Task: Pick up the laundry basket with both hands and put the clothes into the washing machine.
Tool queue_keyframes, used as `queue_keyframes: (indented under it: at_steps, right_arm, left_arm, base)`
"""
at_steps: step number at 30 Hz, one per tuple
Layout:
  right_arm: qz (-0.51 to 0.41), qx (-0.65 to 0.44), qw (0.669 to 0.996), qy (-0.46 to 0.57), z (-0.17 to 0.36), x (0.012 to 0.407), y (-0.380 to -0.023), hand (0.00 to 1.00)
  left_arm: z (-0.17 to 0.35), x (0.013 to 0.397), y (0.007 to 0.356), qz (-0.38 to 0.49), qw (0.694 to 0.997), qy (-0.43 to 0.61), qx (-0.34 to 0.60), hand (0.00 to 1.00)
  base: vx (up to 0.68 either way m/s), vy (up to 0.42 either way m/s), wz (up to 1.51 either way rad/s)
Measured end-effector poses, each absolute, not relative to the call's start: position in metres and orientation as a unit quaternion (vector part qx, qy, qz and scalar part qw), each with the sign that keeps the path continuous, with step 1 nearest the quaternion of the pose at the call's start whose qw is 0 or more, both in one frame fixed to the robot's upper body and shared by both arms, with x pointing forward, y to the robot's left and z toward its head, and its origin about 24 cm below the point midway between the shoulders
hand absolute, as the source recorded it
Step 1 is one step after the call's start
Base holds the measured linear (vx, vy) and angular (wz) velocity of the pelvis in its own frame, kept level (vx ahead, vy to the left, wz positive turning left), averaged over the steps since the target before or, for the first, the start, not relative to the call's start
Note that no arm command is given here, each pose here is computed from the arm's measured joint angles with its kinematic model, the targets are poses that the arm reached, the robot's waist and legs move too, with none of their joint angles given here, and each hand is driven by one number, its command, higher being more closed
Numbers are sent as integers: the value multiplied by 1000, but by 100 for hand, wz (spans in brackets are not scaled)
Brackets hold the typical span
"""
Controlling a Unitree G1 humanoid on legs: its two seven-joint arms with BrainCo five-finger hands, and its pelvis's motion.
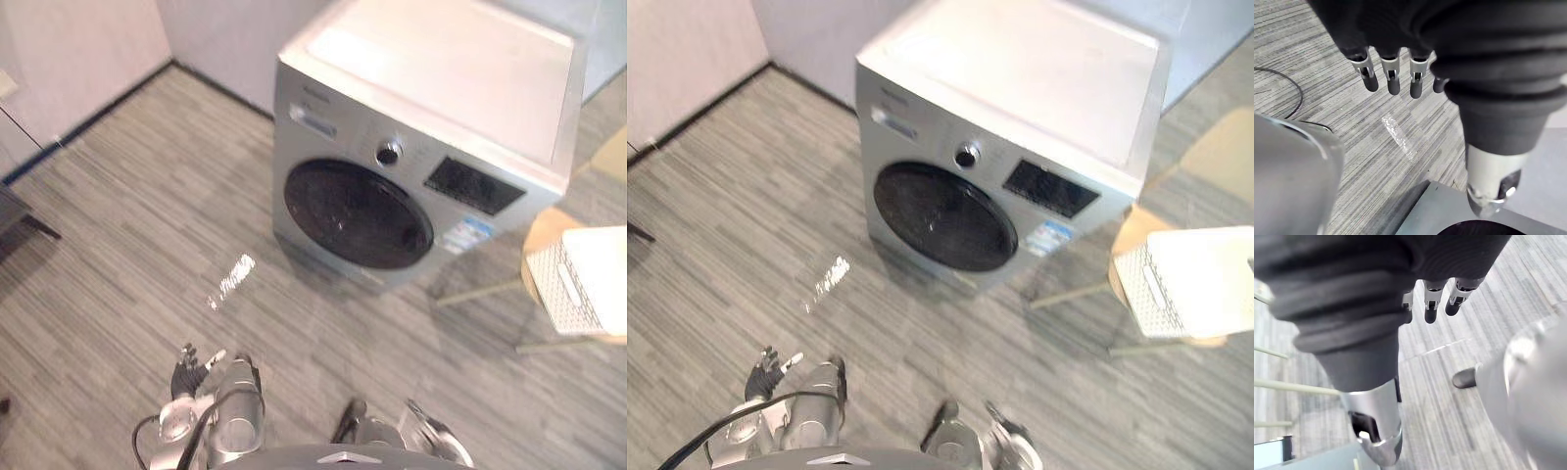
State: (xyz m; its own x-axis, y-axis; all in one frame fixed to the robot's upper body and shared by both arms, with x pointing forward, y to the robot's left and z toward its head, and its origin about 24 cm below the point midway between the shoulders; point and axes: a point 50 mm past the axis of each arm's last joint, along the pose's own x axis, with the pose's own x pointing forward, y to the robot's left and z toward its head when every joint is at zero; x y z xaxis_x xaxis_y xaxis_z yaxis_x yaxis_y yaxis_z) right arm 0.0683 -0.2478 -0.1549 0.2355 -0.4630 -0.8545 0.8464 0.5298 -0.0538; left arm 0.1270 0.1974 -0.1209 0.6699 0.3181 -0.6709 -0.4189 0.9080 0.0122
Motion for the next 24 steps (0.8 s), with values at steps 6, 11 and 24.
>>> queue_keyframes:
  at_steps: [6, 11, 24]
  right_arm:
    - [-432, 260, 717, 482, -167, 30, -206, 0]
    - [-411, 237, 725, 499, -168, 21, -201, 0]
    - [-339, 163, 805, 459, -158, 63, -218, 0]
  left_arm:
    - [-126, 112, 209, 233, 897, 371, -61, 0]
    - [-121, 132, 191, 204, 914, 349, -32, 0]
    - [-129, 126, 177, 191, 910, 367, -11, 0]
  base:
    - [181, 242, 48]
    - [302, -8, 163]
    - [259, -228, 145]
